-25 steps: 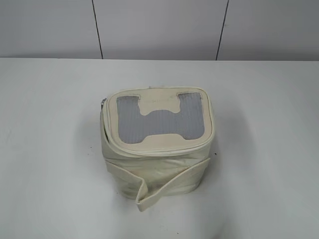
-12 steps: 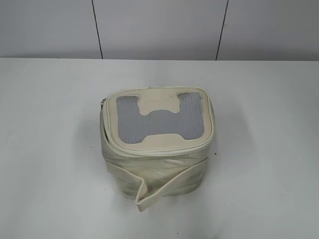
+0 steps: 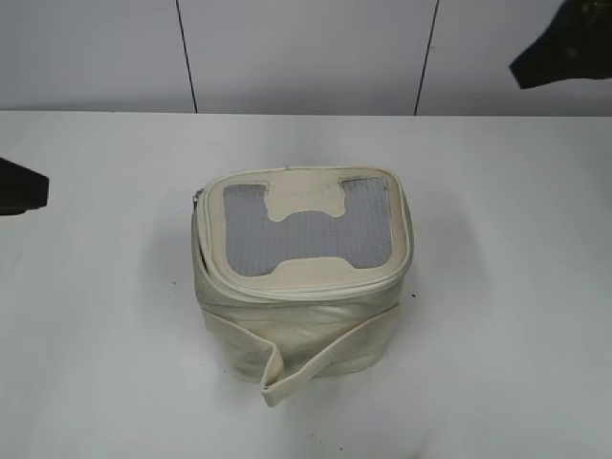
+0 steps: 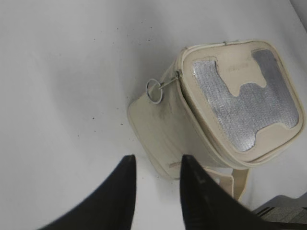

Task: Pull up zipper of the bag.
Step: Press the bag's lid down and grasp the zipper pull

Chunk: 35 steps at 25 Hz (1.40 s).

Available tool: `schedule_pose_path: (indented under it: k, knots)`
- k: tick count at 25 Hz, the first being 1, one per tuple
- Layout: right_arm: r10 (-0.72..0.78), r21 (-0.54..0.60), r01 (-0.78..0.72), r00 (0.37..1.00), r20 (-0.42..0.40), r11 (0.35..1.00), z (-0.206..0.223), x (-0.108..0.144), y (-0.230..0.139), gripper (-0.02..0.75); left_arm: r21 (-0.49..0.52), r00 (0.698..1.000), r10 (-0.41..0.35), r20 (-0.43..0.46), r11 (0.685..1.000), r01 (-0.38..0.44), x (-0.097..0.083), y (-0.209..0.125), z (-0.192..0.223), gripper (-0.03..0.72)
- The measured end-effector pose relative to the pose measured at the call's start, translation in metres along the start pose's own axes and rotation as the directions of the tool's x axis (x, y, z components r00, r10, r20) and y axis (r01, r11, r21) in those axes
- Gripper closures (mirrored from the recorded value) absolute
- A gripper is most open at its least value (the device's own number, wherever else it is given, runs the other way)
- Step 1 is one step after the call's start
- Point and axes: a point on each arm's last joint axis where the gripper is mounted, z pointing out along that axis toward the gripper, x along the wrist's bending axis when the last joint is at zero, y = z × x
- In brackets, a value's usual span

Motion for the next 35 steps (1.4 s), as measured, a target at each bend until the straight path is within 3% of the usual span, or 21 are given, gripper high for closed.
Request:
schedule_pose_path:
  k: [7,11,14,18,22,27,35]
  knots:
    - [-0.143,0.054,0.158,0.966,-0.216,0.986,0.053,0.005,0.048,0.297,0.074,0.998,-0.013,0.061,0.997,0.009,0.006,0.025,0.016,0.438]
    - [-0.203,0.062,0.236,0.921,-0.332,0.97,0.086,0.02,0.076,0.297,0.107,0.992,-0.061,0.108,0.993,0.049,0.013,0.034,0.035,0.437]
    - [-0.231,0.052,0.276,0.882,-0.412,0.96,0.11,0.036,0.094,0.297,0.157,0.989,-0.039,0.14,0.987,0.017,0.014,0.033,0.052,0.437]
    - [-0.278,0.002,0.313,0.847,-0.453,0.95,0.139,0.061,0.113,0.299,0.215,0.981,0.044,0.189,0.973,-0.085,0.007,0.032,0.072,0.435]
    - [-0.3,0.004,0.349,0.813,-0.5,0.937,0.16,0.087,0.114,0.298,0.248,0.978,0.12,0.169,0.956,-0.16,0.005,0.029,0.081,0.419]
    - [-0.296,0.033,0.372,0.786,-0.543,0.928,0.18,0.106,0.106,0.298,0.254,0.979,0.142,0.149,0.951,-0.176,0.008,0.028,0.084,0.411]
    - [-0.265,0.081,0.375,0.776,-0.572,0.923,0.207,0.111,0.093,0.3,0.258,0.977,0.149,0.154,0.948,-0.185,0.006,0.027,0.085,0.411]
